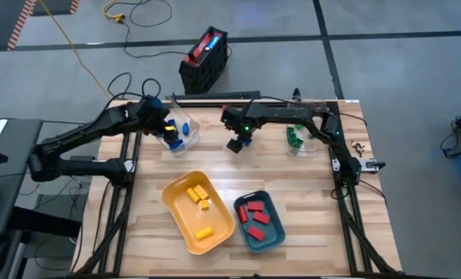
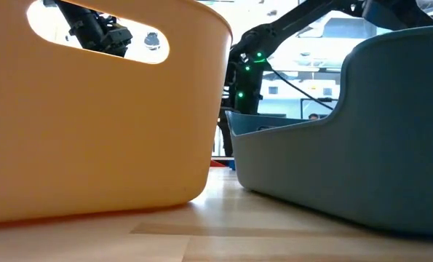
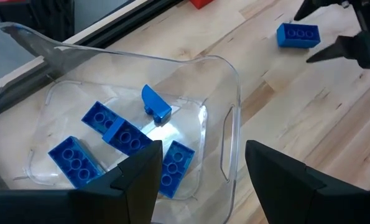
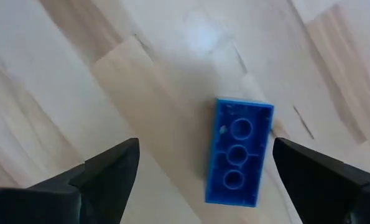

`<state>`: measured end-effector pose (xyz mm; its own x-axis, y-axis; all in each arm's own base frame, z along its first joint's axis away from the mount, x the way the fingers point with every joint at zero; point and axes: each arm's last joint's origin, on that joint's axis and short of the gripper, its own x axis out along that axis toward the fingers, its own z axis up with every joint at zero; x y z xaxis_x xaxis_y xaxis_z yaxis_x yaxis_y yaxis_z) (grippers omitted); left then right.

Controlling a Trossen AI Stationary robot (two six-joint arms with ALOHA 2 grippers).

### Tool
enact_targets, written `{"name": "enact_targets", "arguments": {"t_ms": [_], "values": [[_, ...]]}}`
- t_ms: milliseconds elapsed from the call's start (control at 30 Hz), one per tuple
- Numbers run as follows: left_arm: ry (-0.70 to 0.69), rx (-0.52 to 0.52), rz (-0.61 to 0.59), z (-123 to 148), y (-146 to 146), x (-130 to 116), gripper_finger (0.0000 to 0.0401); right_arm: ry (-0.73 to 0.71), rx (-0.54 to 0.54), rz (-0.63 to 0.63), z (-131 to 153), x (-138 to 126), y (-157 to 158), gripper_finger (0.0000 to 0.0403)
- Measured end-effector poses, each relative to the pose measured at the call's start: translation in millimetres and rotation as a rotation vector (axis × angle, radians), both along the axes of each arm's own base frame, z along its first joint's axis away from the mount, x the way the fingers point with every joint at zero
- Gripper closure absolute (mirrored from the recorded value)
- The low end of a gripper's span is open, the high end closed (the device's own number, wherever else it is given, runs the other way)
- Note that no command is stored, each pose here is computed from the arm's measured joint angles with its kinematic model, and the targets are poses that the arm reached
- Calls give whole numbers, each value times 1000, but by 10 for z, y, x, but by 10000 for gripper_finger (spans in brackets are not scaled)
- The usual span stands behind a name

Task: Sort blocks
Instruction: Put the blue game piece into the left transparent bin

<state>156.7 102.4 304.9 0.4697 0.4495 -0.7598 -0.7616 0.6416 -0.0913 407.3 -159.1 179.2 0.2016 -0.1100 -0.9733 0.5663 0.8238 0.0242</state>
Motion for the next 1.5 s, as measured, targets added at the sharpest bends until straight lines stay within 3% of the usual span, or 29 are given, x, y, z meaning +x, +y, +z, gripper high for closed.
{"name": "enact_targets", "arguments": {"t_ms": [300,533,667,933,1067,1167,1333,1500], "values": [[1,0,0,0,0,0,177,18,4,-15,-90,-116,-190,16],[3,2,1,-1,0,-1,177,37,54,-5,-343,-193,-72,37],[6,7,4,0,2,-2,177,31,38,10,-345,-163,-29,102],[41,40,-53,-2,1,-3,177,52,63,54,-306,-169,4,282],[43,36,-201,-1,-21,14,177,58,115,142,-76,-193,74,295],[37,82,-387,16,-54,58,177,-76,114,233,332,-176,128,295],[54,297,-613,87,-105,169,177,-289,124,348,932,-264,220,295],[30,594,-844,207,-209,362,177,-524,155,334,1502,-354,225,292]]}}
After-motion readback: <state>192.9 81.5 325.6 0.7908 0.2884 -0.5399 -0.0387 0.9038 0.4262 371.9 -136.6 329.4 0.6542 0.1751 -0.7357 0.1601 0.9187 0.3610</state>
